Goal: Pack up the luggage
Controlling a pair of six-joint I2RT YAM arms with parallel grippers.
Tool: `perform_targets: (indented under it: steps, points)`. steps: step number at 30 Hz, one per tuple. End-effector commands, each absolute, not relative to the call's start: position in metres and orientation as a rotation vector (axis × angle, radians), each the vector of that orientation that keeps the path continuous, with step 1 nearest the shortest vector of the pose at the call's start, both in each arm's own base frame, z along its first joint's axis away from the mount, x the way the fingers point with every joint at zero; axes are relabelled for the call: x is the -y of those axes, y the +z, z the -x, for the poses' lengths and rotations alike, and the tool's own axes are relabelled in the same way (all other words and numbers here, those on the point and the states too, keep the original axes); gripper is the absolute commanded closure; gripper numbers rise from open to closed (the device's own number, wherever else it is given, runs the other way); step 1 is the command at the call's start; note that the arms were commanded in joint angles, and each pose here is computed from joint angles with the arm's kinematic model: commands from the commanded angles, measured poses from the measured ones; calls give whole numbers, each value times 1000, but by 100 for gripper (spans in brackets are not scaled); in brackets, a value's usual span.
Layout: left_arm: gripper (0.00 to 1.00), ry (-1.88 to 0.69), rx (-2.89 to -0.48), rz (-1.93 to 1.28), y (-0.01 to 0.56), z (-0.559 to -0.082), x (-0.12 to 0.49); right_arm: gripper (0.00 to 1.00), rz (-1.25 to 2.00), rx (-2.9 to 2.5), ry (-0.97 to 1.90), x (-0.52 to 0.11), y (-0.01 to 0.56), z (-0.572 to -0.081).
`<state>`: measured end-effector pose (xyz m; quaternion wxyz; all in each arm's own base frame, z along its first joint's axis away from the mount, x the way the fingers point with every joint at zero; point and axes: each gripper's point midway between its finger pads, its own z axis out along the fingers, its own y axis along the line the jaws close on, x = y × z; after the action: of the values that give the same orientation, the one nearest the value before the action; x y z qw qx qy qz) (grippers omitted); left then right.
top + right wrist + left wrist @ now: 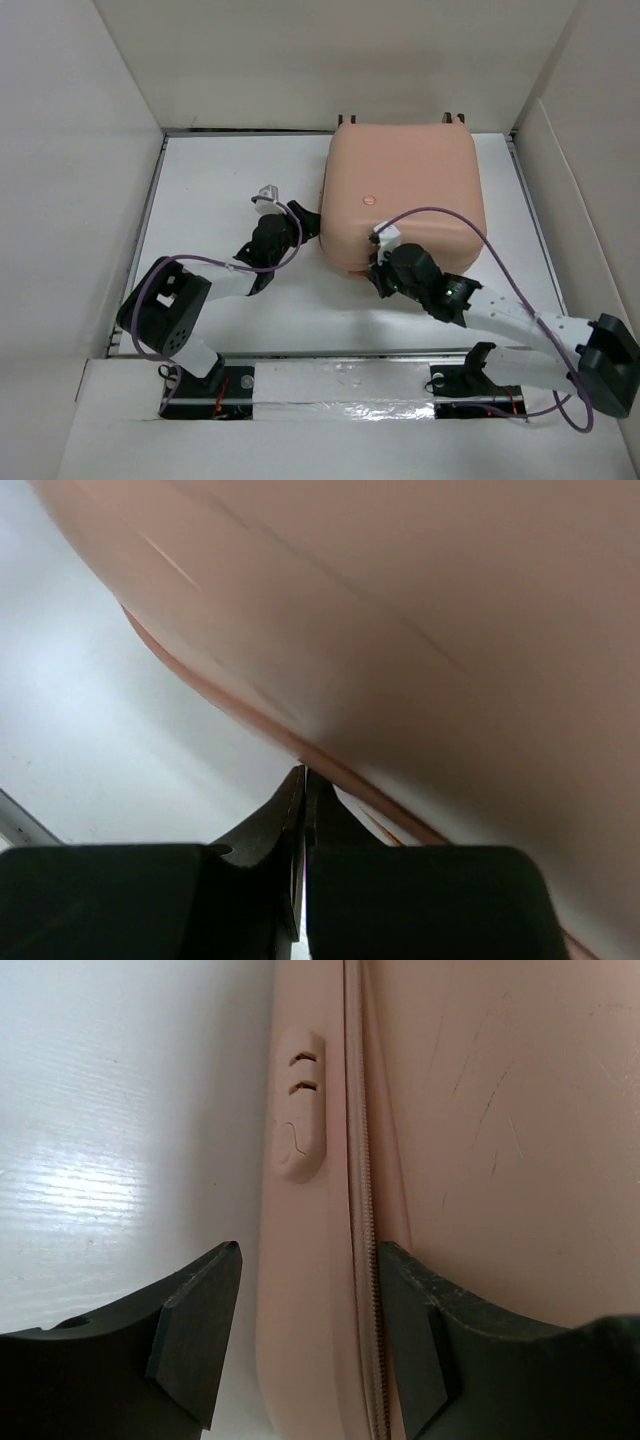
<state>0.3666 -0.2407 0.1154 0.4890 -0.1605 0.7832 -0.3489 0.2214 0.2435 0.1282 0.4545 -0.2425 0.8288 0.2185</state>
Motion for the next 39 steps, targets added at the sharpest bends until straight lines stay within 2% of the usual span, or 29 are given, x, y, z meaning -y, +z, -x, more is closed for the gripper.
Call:
perform_targets:
  steps: [1,4,5,6,8,11,13,17,19,22,23,24,26,29,31,35,39]
  points:
    - [46,-1139,-1823,156,167,-334,314,100,735,-1707,917,-352,237,-205]
    - [47,-1126,-1815,175,165,-326,307,100,861,-1744,941,-403,215,-202]
    - [47,-1130,-1810,186,165,-324,304,100,894,-1712,981,-424,221,-192]
    - [47,-1070,-1815,263,153,-325,276,100,930,-1657,991,-469,249,-186]
    - [45,-1064,-1807,303,151,-325,267,100,968,-1637,986,-481,246,-183]
    - [38,-1018,-1799,385,143,-325,232,100,1061,-1486,1119,-502,273,-152]
    - [38,-980,-1785,439,143,-321,209,100,1125,-1388,1245,-503,281,-129]
    - [37,-874,-1712,560,153,-314,164,100,1354,-1255,1381,-500,269,-93]
    - [37,-847,-1690,580,161,-305,152,100,1463,-1282,1400,-501,246,-84]
    - [37,-837,-1681,589,166,-296,145,100,1510,-1328,1363,-475,218,-76]
    - [37,-828,-1682,587,166,-293,146,100,1430,-1329,1365,-463,223,-91]
    - [37,-844,-1696,556,165,-287,155,100,1406,-1461,1374,-433,182,-89]
    - [37,-836,-1711,525,165,-286,163,100,1227,-1474,1361,-390,202,-112]
    - [37,-850,-1732,477,170,-291,187,100,998,-1648,1233,-320,178,-128]
    - [37,-853,-1738,439,182,-298,208,100,766,-1787,1053,-274,158,-157]
    - [32,-877,-1684,428,216,-317,224,100,439,-1813,868,-192,174,-165]
    - [24,-843,-1675,454,235,-345,215,100,279,-1761,791,-160,191,-175]
